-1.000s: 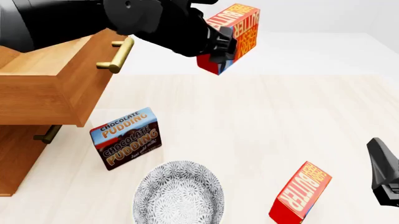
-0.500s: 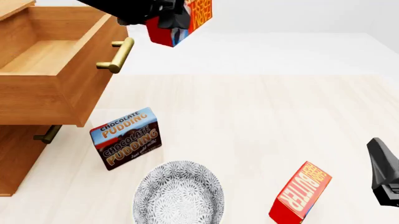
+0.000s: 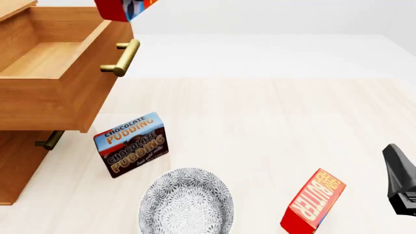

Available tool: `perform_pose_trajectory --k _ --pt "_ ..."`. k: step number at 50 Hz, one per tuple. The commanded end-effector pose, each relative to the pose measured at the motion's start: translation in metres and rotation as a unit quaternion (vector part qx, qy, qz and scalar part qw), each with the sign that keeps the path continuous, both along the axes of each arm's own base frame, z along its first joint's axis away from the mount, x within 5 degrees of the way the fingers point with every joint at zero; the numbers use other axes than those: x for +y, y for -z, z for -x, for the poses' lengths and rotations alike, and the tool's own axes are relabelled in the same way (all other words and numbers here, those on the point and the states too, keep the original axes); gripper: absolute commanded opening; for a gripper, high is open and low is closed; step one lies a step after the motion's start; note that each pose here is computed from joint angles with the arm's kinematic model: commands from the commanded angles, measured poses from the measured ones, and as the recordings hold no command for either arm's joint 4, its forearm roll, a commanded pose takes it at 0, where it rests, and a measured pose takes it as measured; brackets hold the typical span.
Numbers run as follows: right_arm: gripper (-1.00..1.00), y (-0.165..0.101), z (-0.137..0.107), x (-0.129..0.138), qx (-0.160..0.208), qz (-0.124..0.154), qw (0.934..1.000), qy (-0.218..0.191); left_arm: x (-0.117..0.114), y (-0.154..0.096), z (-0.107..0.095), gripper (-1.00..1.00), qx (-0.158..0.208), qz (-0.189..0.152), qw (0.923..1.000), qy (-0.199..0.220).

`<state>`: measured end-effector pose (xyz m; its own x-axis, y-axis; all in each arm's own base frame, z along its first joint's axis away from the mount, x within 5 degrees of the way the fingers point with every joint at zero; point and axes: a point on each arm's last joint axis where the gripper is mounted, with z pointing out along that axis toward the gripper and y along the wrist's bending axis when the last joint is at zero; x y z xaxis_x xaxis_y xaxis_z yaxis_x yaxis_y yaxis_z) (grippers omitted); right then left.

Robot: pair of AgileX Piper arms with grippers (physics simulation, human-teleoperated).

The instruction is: Put the butter at the front in the top drawer of the cabinet and close it.

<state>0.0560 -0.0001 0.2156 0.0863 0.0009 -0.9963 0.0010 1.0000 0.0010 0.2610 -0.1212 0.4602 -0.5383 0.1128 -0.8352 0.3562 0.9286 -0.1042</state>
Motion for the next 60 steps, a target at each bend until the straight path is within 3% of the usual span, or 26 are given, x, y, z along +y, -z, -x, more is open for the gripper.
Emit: perform_pose_trajectory --k 1,23,24,38,60 --pt "1.00 0.000 0.000 0.000 0.000 0.000 1.0000 0.000 0.024 -0.017 0.007 -1.00 -0.018 -0.008 0.9995 -0.025" --pt "1.00 0.000 0.000 0.000 0.000 0.000 1.0000 0.000 0.059 -0.012 0.012 -1.00 -0.012 -0.007 0.9960 -0.089" --pt "1.00 0.000 0.000 0.000 0.000 0.000 1.0000 0.000 0.072 -0.013 0.011 -1.00 -0.016 -0.022 0.9943 -0.104" --pt "1.00 0.000 0.000 0.000 0.000 0.000 1.0000 0.000 0.089 -0.018 0.020 -1.00 -0.016 -0.015 0.9903 -0.137" --pt "1.00 0.000 0.000 0.000 0.000 0.000 1.0000 0.000 0.110 0.025 0.014 -1.00 0.011 -0.021 0.9833 -0.180"
